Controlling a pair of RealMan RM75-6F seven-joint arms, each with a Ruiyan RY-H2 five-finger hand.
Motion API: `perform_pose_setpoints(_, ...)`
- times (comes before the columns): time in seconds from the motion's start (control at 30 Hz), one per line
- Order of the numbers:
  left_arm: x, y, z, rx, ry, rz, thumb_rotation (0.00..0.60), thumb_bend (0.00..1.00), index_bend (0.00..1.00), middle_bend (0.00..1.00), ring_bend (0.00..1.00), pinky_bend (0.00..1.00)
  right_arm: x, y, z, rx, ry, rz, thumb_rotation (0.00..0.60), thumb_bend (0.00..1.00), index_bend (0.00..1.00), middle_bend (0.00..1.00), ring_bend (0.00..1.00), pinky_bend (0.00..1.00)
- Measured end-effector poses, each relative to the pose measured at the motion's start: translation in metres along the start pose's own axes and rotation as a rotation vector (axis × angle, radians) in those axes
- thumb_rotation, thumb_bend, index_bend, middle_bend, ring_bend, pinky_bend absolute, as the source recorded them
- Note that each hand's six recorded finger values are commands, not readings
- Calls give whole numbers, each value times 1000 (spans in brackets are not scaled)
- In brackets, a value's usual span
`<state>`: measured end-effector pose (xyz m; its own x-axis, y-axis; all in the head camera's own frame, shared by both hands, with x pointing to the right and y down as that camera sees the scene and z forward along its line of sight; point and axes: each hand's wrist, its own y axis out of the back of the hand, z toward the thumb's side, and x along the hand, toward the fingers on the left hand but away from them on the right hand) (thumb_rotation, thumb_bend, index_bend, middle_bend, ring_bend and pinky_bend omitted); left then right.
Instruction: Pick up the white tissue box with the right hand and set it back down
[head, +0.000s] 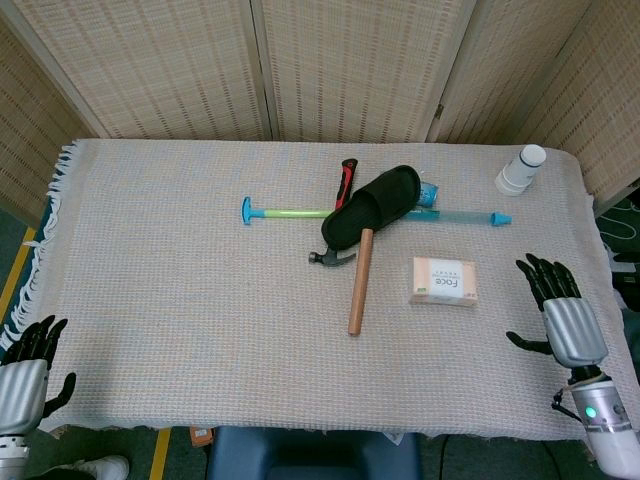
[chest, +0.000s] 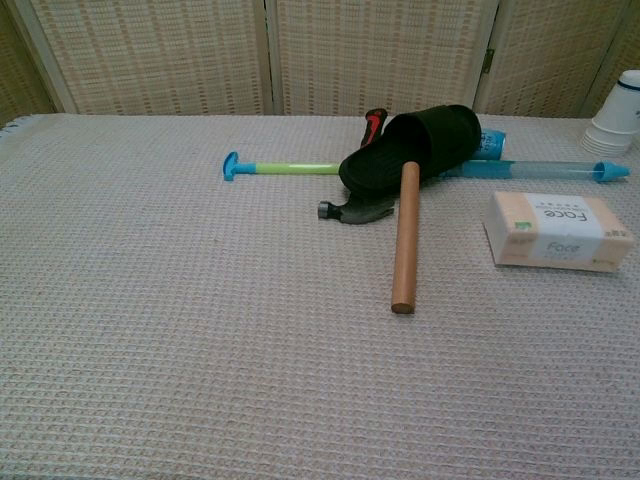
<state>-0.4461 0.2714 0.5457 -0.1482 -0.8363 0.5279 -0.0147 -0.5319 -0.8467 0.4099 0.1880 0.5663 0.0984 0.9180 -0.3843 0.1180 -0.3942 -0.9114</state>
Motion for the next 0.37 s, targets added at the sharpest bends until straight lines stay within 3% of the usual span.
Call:
perform_pose_setpoints(0.07,0,0,0,1,1,3,600,398,66,0,0,167,26,4,-6,82,-38,-27,600,0,0,0,0,0)
perform_pose_setpoints(0.17,0,1,-1,2,6,7,600,399,66,0,0,167,62,2,-18,172,-114,-9,600,0,0,0,0,0)
perform_pose_setpoints(0.37,2,1,-3,5,15,11,600,399,66,0,0,167,76,-5,-42,183,-198,46,600,0,0,0,0,0)
